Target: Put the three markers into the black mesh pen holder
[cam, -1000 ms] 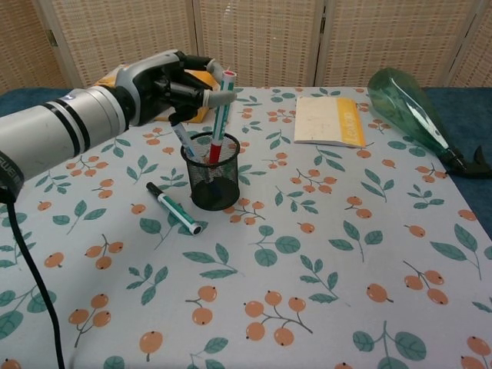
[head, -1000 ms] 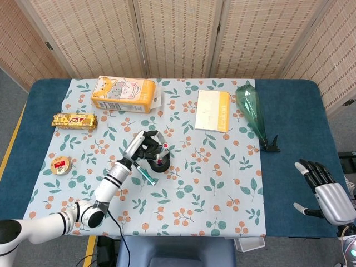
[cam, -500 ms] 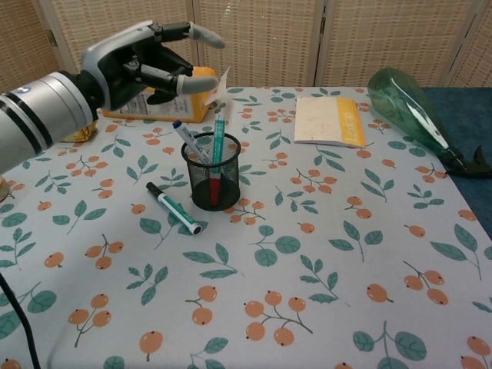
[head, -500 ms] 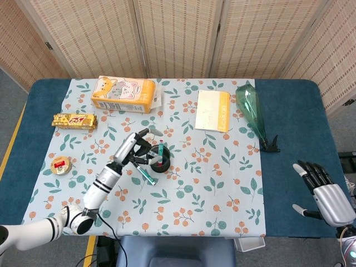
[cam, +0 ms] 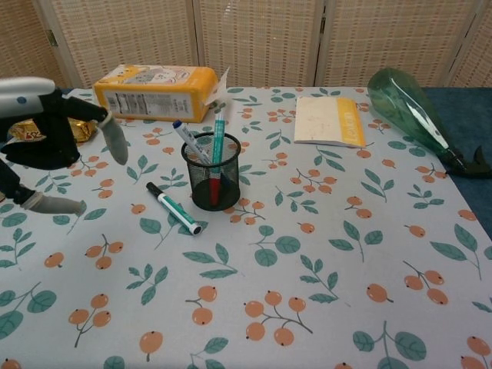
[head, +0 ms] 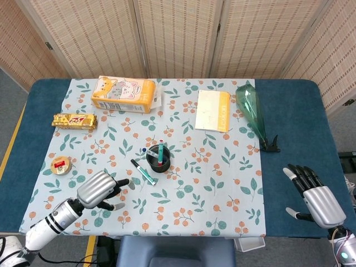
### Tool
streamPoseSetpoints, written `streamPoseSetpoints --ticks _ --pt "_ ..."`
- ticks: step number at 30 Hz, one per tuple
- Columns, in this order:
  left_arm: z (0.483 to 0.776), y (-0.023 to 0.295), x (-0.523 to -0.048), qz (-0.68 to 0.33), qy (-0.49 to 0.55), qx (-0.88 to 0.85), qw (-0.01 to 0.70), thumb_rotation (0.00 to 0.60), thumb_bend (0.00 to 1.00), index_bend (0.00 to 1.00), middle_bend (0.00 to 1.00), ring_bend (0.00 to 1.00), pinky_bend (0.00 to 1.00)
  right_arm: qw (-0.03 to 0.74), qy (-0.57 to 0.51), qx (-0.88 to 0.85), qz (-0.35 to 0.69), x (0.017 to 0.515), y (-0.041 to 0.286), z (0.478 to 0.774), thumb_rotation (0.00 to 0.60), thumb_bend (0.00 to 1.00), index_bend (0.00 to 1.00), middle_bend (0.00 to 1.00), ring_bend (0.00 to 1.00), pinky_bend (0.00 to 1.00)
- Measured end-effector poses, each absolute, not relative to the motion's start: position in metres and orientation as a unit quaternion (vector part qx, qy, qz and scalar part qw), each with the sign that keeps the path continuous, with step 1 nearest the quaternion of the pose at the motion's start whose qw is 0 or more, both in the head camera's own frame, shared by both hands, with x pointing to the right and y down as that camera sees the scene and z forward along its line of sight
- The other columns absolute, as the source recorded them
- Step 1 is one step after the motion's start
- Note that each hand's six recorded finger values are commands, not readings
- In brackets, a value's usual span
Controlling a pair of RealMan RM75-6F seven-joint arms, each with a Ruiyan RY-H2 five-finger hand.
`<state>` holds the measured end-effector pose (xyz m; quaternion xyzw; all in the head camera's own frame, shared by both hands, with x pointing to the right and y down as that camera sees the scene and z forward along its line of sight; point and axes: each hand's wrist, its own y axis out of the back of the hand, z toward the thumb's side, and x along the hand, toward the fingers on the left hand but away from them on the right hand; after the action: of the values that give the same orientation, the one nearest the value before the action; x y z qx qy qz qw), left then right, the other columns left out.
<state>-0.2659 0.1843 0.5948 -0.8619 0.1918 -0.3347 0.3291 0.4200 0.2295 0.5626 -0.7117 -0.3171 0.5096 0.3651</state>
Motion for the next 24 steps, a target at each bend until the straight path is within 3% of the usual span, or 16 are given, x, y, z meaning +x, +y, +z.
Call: streamPoseSetpoints --ticks 5,17,24 --pt "0.619 0.189 -0.271 -0.372 0.122 -0.833 0.391 0.6 0.25 0.33 1.0 0.9 0.94 0.365 -0.31 -0.711 0.515 0.417 0.23 0.568 0.6 0.13 0.0 0.0 0.0 0.0" --pt "0.662 0.152 -0.239 -0.391 0.059 -0.796 0.458 0.6 0.25 0.39 1.0 0.92 0.96 0.355 -0.311 -0.705 0.528 0.422 0.223 0.574 0.6 0.13 0.0 0.0 0.0 0.0" --pt "0.678 0.147 -0.218 -0.377 0.045 -0.801 0.463 0.6 0.26 0.43 1.0 0.93 0.97 0.349 -0.311 -0.703 0.537 0.424 0.219 0.579 0.6 0.13 0.0 0.0 0.0 0.0"
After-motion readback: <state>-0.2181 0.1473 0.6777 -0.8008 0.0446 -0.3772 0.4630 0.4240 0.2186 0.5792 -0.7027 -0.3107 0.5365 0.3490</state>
